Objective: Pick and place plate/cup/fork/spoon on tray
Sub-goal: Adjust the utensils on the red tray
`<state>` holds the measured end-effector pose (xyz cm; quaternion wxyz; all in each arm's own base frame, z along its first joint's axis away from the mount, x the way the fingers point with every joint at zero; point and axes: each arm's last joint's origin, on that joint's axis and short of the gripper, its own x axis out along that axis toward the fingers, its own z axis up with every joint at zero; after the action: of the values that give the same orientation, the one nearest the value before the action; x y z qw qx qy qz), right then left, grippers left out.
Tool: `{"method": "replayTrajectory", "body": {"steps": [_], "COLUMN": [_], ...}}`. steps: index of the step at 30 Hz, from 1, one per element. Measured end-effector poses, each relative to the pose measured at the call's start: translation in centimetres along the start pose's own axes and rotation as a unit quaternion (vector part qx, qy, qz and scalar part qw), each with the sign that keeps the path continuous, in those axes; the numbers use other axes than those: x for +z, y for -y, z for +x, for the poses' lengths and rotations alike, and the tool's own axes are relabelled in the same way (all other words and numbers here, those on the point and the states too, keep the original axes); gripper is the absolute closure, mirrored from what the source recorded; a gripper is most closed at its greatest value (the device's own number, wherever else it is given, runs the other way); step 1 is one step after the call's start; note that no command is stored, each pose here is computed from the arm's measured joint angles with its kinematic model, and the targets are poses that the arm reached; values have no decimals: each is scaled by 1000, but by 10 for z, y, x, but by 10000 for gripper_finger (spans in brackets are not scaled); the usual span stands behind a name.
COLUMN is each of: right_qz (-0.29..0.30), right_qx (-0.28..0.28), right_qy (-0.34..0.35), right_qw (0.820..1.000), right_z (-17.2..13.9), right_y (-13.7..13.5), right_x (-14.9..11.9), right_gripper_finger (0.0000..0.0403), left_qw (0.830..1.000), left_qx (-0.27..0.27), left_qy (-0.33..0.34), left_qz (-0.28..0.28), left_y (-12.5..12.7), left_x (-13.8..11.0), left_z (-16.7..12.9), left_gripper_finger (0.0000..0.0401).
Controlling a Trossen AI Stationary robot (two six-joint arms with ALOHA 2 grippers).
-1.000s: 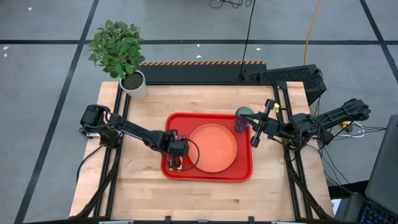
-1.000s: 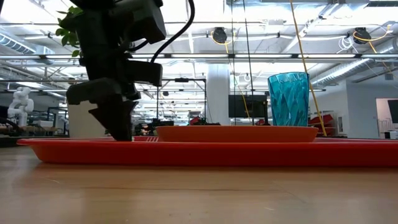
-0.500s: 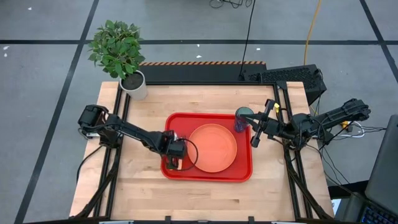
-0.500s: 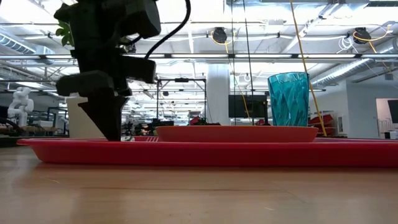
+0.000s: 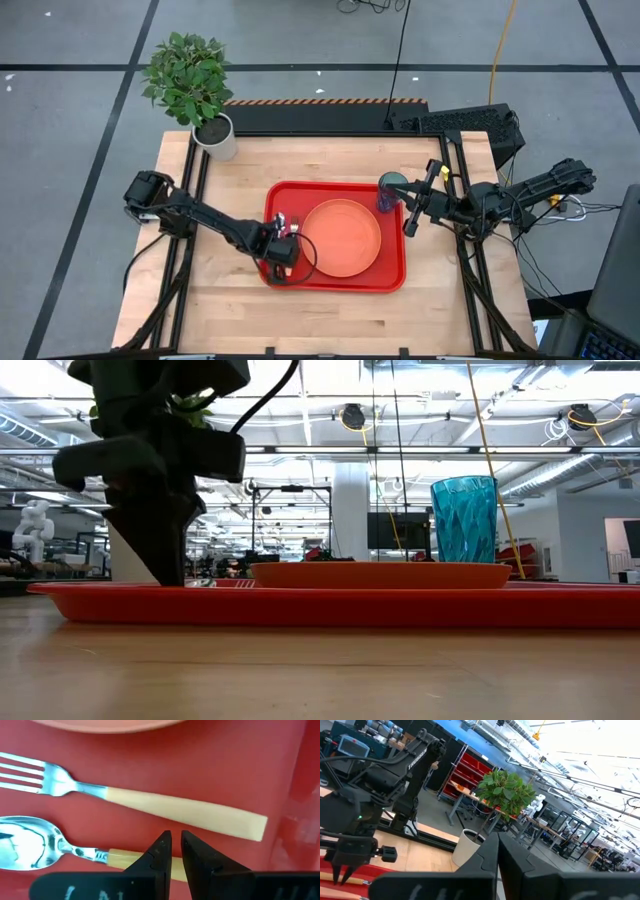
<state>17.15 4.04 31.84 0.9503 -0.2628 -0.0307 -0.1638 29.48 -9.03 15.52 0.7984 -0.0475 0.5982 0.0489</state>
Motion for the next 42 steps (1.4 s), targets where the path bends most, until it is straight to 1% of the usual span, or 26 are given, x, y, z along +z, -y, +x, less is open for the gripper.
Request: {"method": "replayTrajectory", "body": {"steps": [6,15,24,30,34,42], "right_qz": [1,1,0,1,1,2], "right_qx": [0,0,0,0,0,-1], "right_qy": [0,0,0,0,0,2], "right_qw": [1000,1000,1000,1000,1000,1000], "right_z": [0,0,0,0,0,0], "right_y": [0,0,0,0,0,0], "right_x": [0,0,0,0,0,0], "right_gripper_finger": [403,403,403,403,403,403], "left_qw": [1000,1000,1000,999,999,999], "left_qx": [-6,-9,-19,-33,-23,-15], "left_qy": [7,6,3,27,9,3], "left_qz": [-4,5,17,23,34,38], "left_y": [4,10,23,31,32,30], "left_x": [0,-3,-10,-7,-10,-11], "left_z": [0,-1,-3,1,11,8], "left_gripper_finger": [354,354,354,354,354,354]}}
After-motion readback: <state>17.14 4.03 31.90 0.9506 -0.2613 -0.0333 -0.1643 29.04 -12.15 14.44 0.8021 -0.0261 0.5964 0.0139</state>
